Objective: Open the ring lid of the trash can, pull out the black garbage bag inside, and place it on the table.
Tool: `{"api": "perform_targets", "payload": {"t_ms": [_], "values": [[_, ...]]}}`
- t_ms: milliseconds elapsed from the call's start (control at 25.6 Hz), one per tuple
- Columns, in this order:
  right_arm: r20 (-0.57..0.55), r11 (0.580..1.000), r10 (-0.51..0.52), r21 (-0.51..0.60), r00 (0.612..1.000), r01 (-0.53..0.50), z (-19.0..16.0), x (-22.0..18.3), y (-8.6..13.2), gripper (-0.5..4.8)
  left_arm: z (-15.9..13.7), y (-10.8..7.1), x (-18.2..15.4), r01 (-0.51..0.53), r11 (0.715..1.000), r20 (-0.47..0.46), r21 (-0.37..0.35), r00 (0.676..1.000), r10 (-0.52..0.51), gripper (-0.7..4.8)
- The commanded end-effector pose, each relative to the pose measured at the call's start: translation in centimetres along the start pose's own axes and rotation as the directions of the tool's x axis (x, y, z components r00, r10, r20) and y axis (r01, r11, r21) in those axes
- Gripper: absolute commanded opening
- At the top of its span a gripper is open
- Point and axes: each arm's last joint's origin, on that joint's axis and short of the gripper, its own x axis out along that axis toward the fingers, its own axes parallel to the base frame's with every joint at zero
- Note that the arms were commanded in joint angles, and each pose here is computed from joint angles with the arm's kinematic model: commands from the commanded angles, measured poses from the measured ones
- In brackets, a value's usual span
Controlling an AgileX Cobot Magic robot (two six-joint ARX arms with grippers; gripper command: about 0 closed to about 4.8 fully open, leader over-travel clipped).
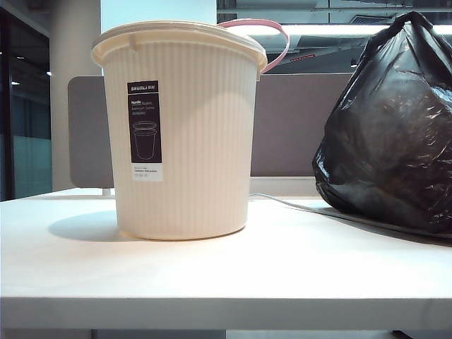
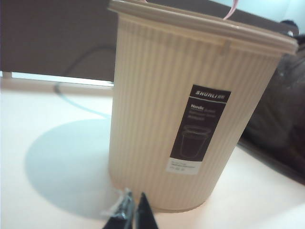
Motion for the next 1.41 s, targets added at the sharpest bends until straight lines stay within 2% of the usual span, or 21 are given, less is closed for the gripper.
{"api": "perform_targets", "payload": {"t_ms": [39, 157, 470, 1409], "values": [[-0.066, 0.997, -0.015, -0.07, 0.998, 0.01, -0.7, 0.0, -0.1, -0.05, 0.2, 0.0, 0.0, 0.002, 0.999, 0.015, 0.054, 1.0, -0.003, 0.16], [-0.138, 0.995, -0.038, -0.092, 0.99, 0.026, -1.4, -0.1, -0.2, -0.05, 0.1, 0.0, 0.0, 0.0, 0.995, 0.001, 0.097, 1.0, -0.001, 0.16], [-0.248, 0.995, -0.042, -0.093, 0.968, 0.019, -2.5, -0.3, -0.3, -0.05, -0.7, 0.1, 0.0, -0.004, 0.995, -0.085, 0.099, 0.996, 0.013, 0.17], [-0.26, 0.997, -0.047, -0.074, 0.965, 0.029, -2.6, -0.3, -0.3, -0.05, -2.3, 0.4, -0.3, -0.023, 0.997, -0.247, 0.072, 0.968, 0.04, 0.17]]}}
